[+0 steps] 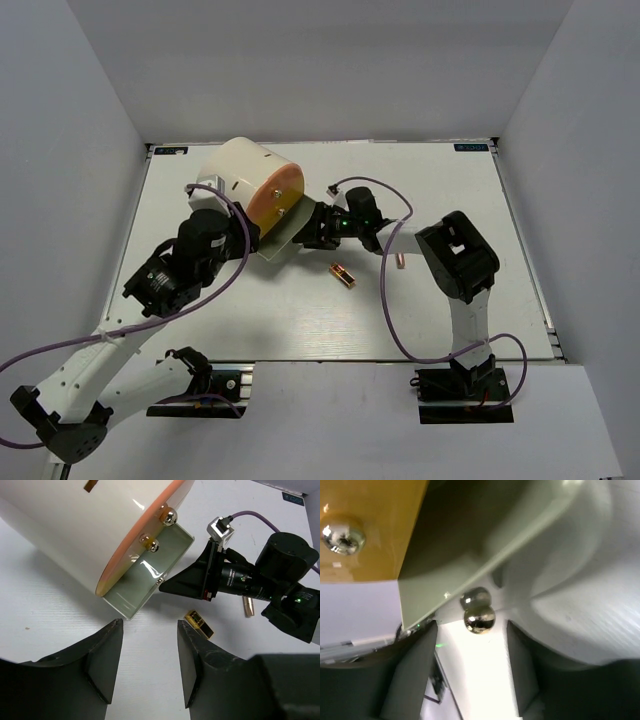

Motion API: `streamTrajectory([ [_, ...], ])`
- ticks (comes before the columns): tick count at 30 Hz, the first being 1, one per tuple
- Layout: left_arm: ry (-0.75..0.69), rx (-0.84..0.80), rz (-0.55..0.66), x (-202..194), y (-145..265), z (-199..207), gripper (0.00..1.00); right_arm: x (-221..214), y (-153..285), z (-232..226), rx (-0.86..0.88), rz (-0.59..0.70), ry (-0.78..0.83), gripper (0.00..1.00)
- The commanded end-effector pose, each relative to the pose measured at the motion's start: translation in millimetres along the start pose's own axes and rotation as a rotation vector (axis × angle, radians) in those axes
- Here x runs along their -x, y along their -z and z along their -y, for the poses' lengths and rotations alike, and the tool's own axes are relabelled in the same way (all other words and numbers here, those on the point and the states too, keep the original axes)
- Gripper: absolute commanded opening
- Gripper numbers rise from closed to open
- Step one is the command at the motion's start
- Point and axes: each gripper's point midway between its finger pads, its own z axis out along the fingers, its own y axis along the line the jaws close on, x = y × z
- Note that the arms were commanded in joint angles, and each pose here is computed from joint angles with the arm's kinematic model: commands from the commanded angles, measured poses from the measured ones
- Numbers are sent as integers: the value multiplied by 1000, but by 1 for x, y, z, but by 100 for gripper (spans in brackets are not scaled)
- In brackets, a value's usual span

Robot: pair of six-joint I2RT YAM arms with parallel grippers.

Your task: Organize the makeup

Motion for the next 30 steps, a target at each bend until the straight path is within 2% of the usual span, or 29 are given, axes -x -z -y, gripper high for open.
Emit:
streamTrajectory([
  [1,26,-50,23,8,0,13,58,12,11,-42,120,23,127,66],
  [2,26,-52,20,8,-1,14,58,11,12,-42,123,14,141,70],
  [4,27,-64,18,10,-2,19,58,13,16,-46,128,12,163,71],
  [14,-46,-169,-48,2,-29,55,53,3,59,-38,26,-37,345,69],
  [17,-47,-195,-46,-1,-38,63,46,11,75,-30,-70,-26,512,68],
  [18,-46,-203,-42,-3,-41,64,37,4,85,-14,-149,-68,591,68],
  [20,-41,-229,-40,-4,-42,69,27,15,95,11,-292,-70,658,71],
  [21,-41,-239,-42,-6,-42,71,24,8,102,24,-341,-117,681,71],
  [22,-42,-238,-56,-11,-44,70,17,9,107,36,-389,-137,718,66],
  [24,-34,-264,-62,-15,-44,74,14,-3,121,51,-426,-188,770,55],
  [27,-25,-274,-63,-18,-44,74,18,-17,125,57,-428,-231,811,48],
  [28,-21,-279,-58,-17,-43,74,26,-25,127,59,-430,-264,804,48],
  [30,-17,-279,-61,-19,-44,74,35,-32,126,64,-434,-300,782,52],
])
